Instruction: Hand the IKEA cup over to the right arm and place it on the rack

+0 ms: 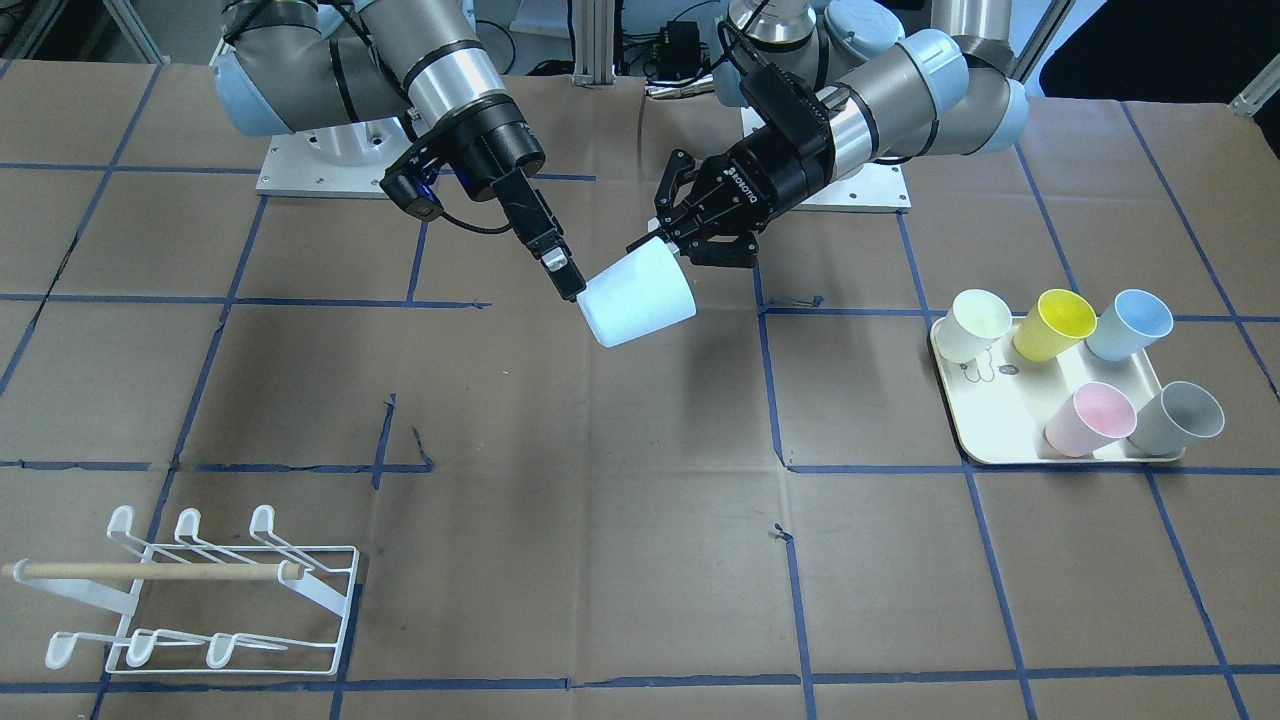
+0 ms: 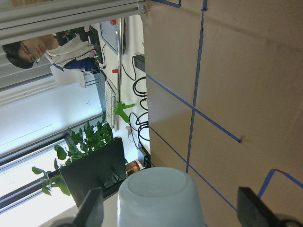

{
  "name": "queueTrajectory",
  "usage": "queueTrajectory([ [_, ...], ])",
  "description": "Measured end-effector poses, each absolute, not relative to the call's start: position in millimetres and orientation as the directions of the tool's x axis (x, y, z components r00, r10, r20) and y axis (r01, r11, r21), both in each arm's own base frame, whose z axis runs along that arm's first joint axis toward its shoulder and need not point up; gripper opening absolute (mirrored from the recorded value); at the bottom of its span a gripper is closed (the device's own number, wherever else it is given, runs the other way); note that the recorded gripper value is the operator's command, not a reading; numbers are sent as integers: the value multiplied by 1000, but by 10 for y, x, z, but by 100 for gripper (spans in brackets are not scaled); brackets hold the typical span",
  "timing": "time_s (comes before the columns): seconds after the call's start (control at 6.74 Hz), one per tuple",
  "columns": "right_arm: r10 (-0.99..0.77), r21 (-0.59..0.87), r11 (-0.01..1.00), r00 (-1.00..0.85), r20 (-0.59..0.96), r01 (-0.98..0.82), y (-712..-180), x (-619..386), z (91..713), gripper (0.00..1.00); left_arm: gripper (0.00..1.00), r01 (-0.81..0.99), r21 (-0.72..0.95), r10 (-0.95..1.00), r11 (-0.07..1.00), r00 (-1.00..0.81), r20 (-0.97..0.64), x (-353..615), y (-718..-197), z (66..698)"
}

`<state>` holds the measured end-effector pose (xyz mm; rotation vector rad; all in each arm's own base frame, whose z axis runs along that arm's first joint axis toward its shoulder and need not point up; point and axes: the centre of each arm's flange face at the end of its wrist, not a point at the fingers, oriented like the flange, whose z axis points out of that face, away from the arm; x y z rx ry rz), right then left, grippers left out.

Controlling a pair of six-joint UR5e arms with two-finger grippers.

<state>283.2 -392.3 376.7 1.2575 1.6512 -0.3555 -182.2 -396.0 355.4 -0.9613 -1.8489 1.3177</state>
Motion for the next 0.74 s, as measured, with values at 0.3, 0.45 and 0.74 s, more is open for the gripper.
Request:
queueTrajectory([
  [0.3, 573, 327, 414, 37, -819, 850, -3960, 2887, 3802, 100, 2, 186, -957, 855, 223, -510, 100, -1821, -3963, 3549],
  [0.45, 578, 332, 415, 37, -815, 847, -4001, 2936, 3803, 100, 2, 186, -957, 855, 223, -510, 100, -1821, -3963, 3549],
  [0.74, 581, 335, 416, 37, -813, 845, -4106, 3043, 3799, 99, 3, 186, -957, 855, 222, -510, 99, -1821, -3962, 3552],
])
